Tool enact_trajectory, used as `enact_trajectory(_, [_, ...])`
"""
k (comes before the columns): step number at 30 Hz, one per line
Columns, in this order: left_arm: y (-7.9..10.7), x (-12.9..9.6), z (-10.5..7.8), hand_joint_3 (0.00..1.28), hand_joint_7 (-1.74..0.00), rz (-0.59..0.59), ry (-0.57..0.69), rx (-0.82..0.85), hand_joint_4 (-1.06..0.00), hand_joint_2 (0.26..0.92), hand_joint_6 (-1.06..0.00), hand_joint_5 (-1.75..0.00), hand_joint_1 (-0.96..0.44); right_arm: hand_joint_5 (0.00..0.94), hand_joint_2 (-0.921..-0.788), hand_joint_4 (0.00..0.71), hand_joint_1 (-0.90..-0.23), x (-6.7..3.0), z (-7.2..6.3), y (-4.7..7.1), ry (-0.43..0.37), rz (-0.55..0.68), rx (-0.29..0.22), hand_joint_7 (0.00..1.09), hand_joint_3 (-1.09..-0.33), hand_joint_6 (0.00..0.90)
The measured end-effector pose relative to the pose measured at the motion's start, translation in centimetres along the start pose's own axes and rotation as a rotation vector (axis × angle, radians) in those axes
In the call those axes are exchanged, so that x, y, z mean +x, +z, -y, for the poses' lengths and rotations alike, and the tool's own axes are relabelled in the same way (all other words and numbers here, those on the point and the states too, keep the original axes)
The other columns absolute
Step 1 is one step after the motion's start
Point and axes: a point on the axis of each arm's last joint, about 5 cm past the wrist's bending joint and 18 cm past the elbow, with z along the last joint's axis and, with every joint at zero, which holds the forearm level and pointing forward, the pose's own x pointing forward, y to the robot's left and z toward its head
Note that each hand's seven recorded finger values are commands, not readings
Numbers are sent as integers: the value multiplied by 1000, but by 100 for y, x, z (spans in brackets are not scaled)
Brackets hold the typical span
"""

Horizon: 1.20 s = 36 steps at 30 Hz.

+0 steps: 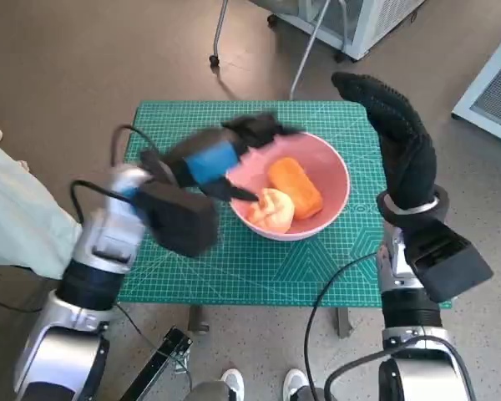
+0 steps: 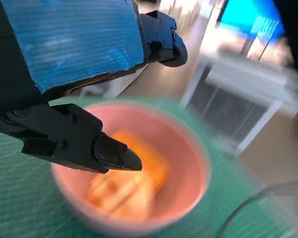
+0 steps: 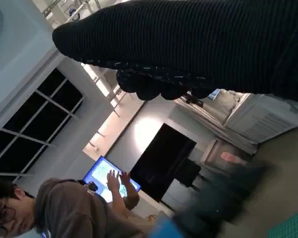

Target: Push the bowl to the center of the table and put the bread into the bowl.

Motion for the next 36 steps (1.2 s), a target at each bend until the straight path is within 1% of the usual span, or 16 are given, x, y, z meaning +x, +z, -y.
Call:
enact_trajectory(2, [-11,-35,-16,7,-300,57,82,-72,-190,885,-203,-19,-324,14,-921,283,-650,13,-6,7,-4,3,3,695,-800,-1])
enact_trajectory(5, [-28,-91,10,8,-257,131,204,-170,-218,904,-250,-15,-341,13,-921,282,-651,39,-19,22,-12,9,9,694,-801,-1])
enact_trajectory(10, [-28,-157,124,41,-233,212,349,-287,-219,918,-256,-6,-350,12,-921,280,-649,83,-32,48,-23,16,11,693,-802,-1])
enact_trajectory(13, [-14,-178,194,64,-234,234,405,-314,-218,920,-247,-3,-354,10,-921,276,-643,108,-46,60,-25,13,10,692,-804,-1])
enact_trajectory(15, [-6,-193,223,74,-273,247,436,-317,-219,921,-221,-3,-358,9,-921,275,-640,127,-58,67,-23,11,8,691,-806,-1])
enact_trajectory(20, [7,-233,229,93,-423,273,491,-291,-222,921,-132,-2,-388,6,-921,271,-641,171,-66,94,-32,15,7,689,-807,-1])
enact_trajectory(26, [16,-255,221,102,-470,305,522,-271,-236,921,-105,-9,-400,2,-921,264,-654,211,-77,111,-23,14,5,689,-804,-1])
enact_trajectory(36, [23,-265,238,134,-499,332,534,-261,-235,921,-87,-7,-412,0,-921,259,-649,250,-97,120,-1,14,5,686,-809,-1])
